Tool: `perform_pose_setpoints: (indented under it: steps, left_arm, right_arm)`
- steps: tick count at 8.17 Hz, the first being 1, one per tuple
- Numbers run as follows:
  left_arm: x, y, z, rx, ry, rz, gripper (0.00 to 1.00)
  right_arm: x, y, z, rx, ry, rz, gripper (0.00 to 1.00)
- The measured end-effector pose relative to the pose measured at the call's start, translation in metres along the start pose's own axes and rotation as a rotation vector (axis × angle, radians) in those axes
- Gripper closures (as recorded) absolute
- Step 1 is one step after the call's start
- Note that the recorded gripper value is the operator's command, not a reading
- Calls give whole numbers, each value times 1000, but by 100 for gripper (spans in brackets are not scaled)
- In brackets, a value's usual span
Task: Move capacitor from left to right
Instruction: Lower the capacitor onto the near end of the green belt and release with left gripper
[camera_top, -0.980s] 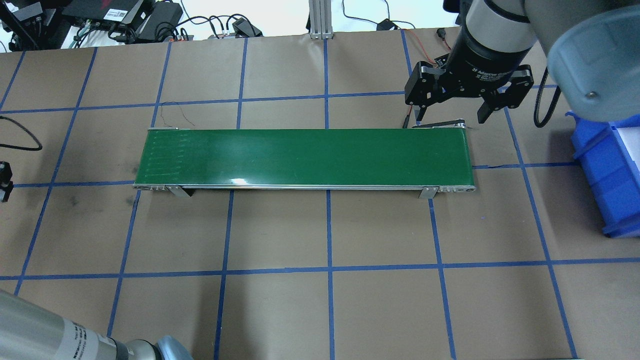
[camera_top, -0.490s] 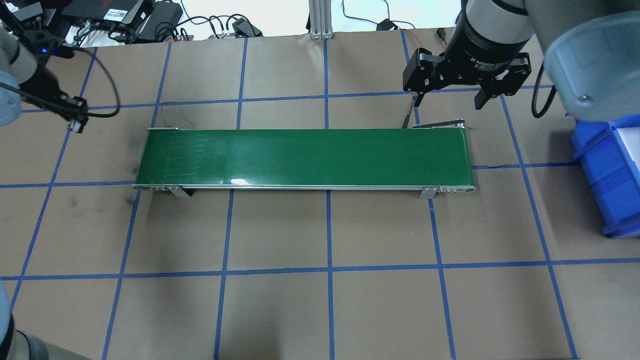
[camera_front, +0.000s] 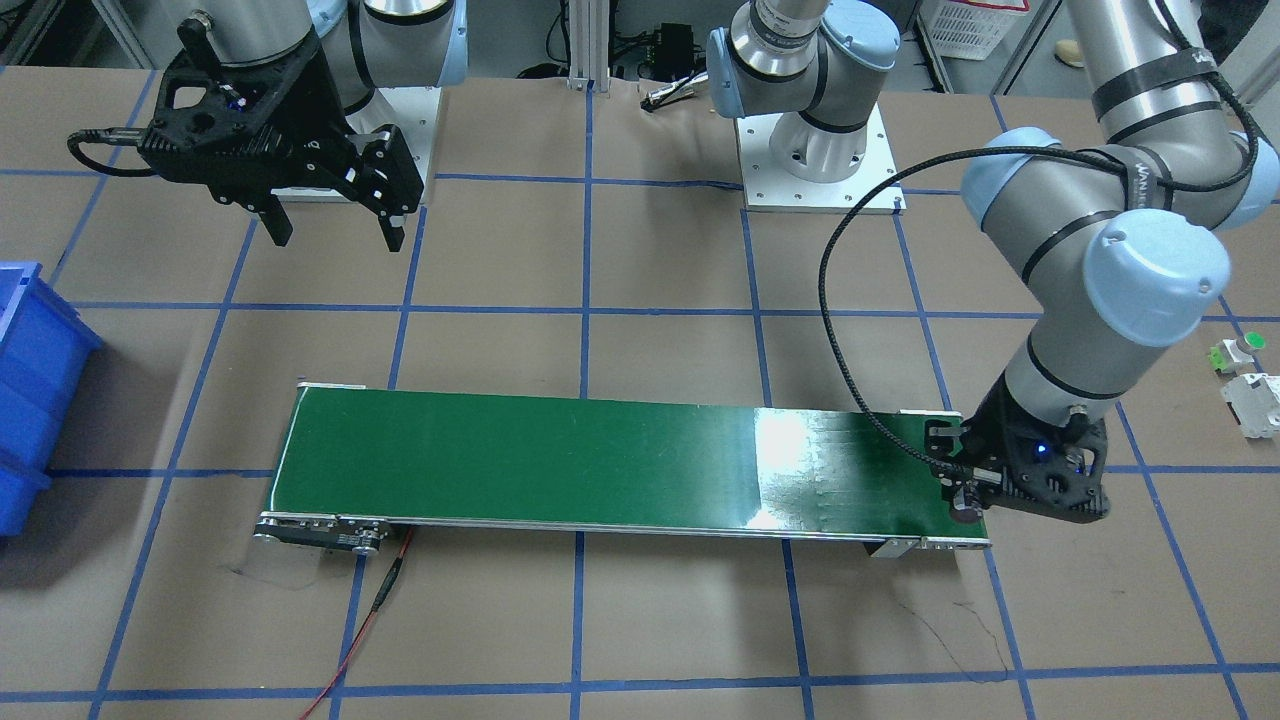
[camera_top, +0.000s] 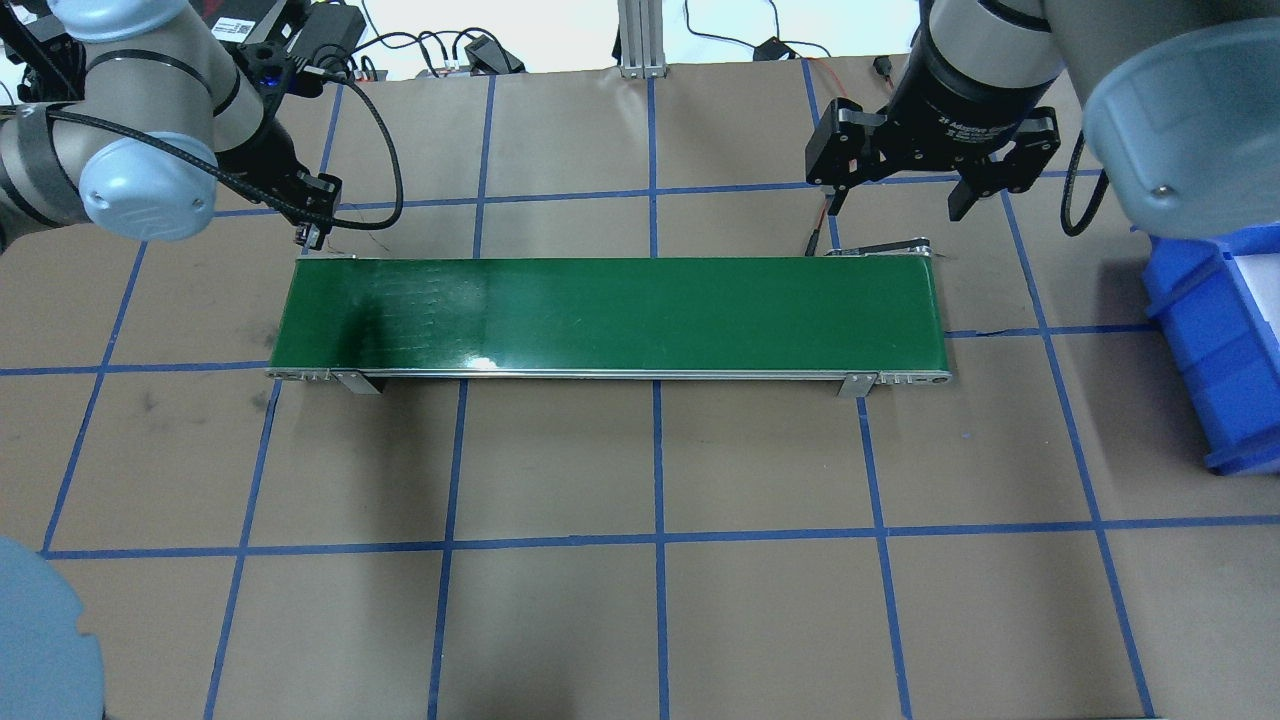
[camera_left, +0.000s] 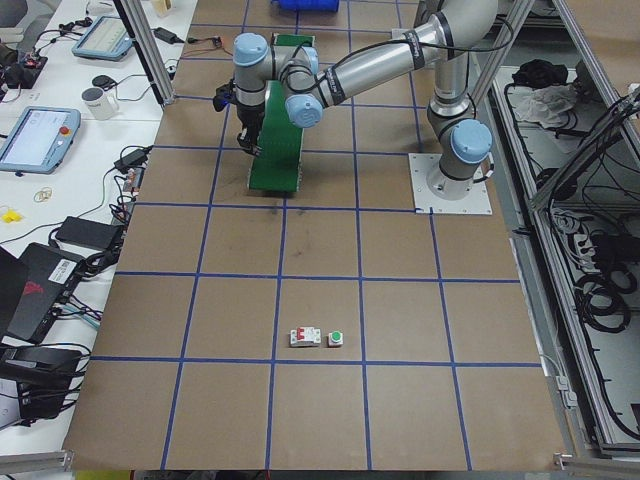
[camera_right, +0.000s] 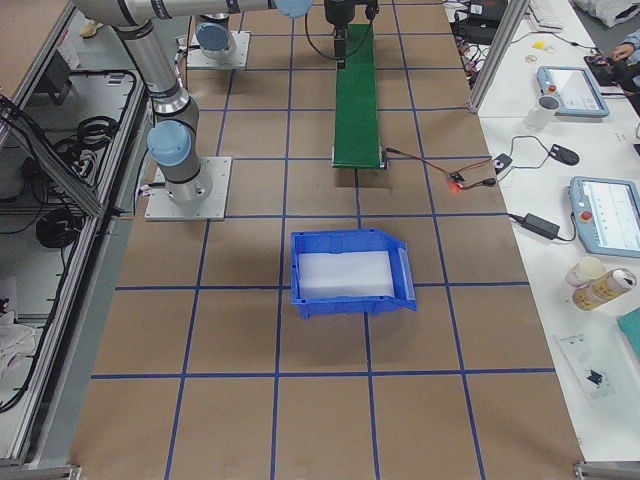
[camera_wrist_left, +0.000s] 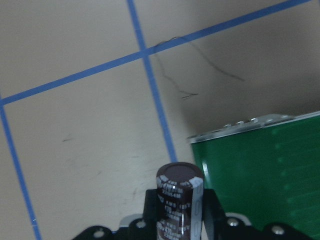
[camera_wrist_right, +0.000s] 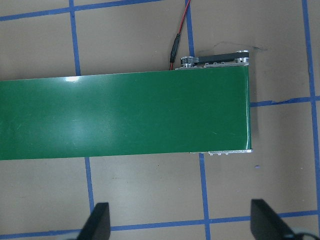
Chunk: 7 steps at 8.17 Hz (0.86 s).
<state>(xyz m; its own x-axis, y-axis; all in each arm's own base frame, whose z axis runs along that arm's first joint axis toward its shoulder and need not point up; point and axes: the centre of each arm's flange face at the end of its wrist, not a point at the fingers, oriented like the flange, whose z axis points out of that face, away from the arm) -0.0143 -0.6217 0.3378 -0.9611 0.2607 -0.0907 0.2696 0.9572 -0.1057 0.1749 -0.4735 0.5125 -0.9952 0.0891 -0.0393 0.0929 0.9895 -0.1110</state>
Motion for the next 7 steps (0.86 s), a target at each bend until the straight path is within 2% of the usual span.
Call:
perform_pose_setpoints:
  steps: [3, 6, 7]
  left_arm:
    - [9, -3, 30, -64, 23, -28, 100]
    - [-33, 11, 67, -149, 45, -97, 100]
    - [-36, 17, 73, -197, 61, -126, 100]
  right_arm:
    - [0, 0, 1, 0, 0, 0, 0]
    - [0, -1, 1, 1, 0, 0, 0]
    - [0, -1, 1, 1, 0, 0, 0]
